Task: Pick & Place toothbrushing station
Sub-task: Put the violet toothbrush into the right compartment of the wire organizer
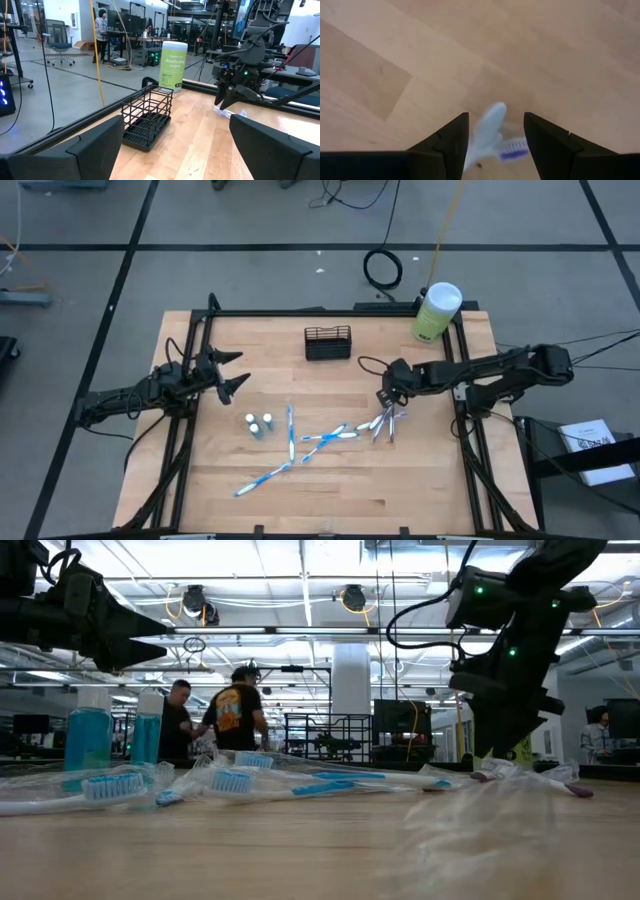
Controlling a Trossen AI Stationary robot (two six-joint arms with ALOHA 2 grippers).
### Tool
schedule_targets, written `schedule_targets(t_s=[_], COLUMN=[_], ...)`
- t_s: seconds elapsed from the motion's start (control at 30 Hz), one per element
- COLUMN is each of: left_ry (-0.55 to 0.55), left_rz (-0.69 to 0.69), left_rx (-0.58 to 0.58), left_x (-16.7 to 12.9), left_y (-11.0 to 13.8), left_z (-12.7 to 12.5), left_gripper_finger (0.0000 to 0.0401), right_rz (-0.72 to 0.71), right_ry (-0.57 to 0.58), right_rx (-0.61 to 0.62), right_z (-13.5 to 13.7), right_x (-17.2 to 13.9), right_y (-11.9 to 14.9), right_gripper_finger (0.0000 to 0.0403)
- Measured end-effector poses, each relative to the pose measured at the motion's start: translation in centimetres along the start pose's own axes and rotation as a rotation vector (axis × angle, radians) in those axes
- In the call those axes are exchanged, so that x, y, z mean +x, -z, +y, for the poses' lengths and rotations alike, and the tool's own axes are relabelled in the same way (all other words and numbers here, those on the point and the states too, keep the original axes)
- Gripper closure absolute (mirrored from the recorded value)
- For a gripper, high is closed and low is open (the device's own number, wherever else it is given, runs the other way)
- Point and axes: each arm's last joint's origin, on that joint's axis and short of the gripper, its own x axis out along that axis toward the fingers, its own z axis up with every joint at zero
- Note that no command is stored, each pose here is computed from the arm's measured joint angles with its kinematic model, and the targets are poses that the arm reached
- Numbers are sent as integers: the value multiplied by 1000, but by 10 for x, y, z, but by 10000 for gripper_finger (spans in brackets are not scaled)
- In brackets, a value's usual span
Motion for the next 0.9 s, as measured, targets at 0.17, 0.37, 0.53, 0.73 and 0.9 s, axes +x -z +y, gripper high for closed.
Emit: schedule_targets(t_s=[0.17,0.37,0.53,0.73,0.9], left_ry=[0,0,0,0,0], left_rz=[0,0,0,0,0], left_rx=[0,0,0,0,0], left_x=[0,0,0,0,0], left_y=[0,0,0,0,0], left_z=[0,0,0,0,0], left_gripper_finger=[34,34,34,34,34], right_rz=[7,12,40,36,20], right_ry=[12,10,-35,-76,-95], right_rx=[2,4,9,23,23], right_z=[-3,-3,-2,-6,-6], right_x=[2,2,5,15,17], right_y=[-3,-3,0,8,8], right_gripper_finger=[223,223,223,223,223])
